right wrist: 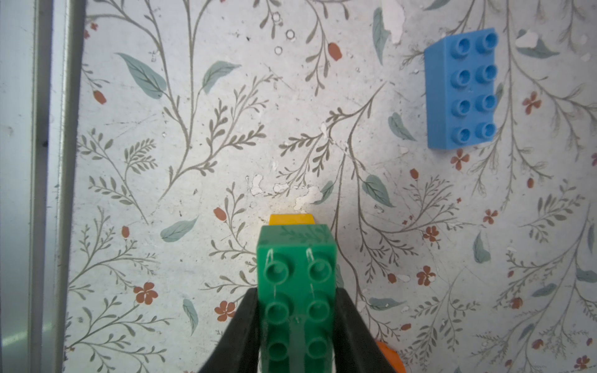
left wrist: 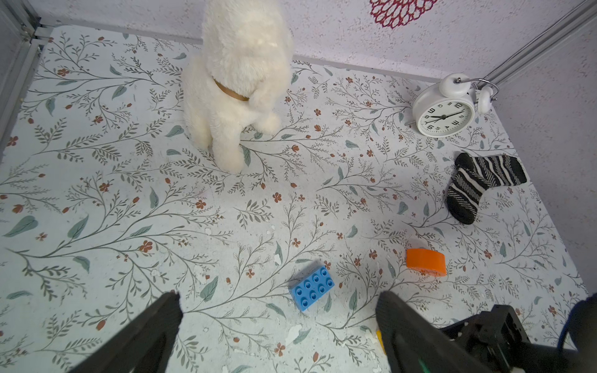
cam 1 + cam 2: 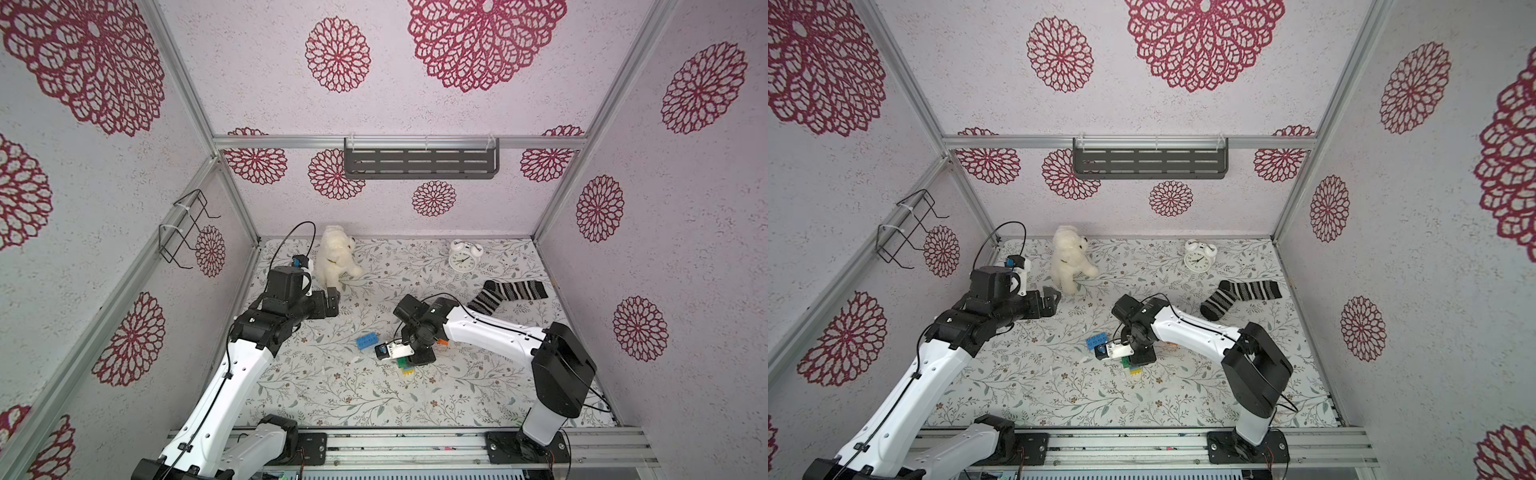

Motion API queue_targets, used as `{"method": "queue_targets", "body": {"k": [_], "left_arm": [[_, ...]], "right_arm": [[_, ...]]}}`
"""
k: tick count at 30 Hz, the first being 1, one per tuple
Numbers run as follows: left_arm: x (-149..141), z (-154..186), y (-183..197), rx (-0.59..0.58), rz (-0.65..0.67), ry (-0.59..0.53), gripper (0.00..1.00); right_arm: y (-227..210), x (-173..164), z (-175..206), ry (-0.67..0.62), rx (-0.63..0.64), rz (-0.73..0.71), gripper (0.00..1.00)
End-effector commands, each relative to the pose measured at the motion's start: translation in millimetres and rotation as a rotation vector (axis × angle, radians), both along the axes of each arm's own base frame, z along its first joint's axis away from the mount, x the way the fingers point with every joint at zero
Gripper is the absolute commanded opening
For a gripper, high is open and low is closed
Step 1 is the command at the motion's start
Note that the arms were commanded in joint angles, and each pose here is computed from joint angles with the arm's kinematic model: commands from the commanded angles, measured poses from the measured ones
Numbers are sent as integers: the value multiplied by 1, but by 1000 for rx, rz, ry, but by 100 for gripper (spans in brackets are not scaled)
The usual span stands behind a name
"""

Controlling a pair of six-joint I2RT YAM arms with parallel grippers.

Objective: Assemble an ice cream with lego
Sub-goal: Assemble the lego brick with the lego brick.

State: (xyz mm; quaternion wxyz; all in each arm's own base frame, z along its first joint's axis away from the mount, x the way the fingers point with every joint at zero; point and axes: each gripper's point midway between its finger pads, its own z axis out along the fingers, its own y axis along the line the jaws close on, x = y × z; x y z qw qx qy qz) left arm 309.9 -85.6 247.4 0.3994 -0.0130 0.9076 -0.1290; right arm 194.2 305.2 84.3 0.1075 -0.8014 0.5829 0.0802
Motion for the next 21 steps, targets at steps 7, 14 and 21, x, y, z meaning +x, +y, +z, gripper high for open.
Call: {"method": "queue_targets", "body": {"k": [7,14,21], "left_arm": [[3,-2,1,2,0,-5,99],[3,-1,1,2,0,-7,99],[3,-1,2,4,2,-8,99]], "right_arm": [[-24,-28,-46,127,-144,-4,26],[-17,-17,-29,68,-98,-15,47],[-5,-2,-2,-10,-13,-26,59]]}}
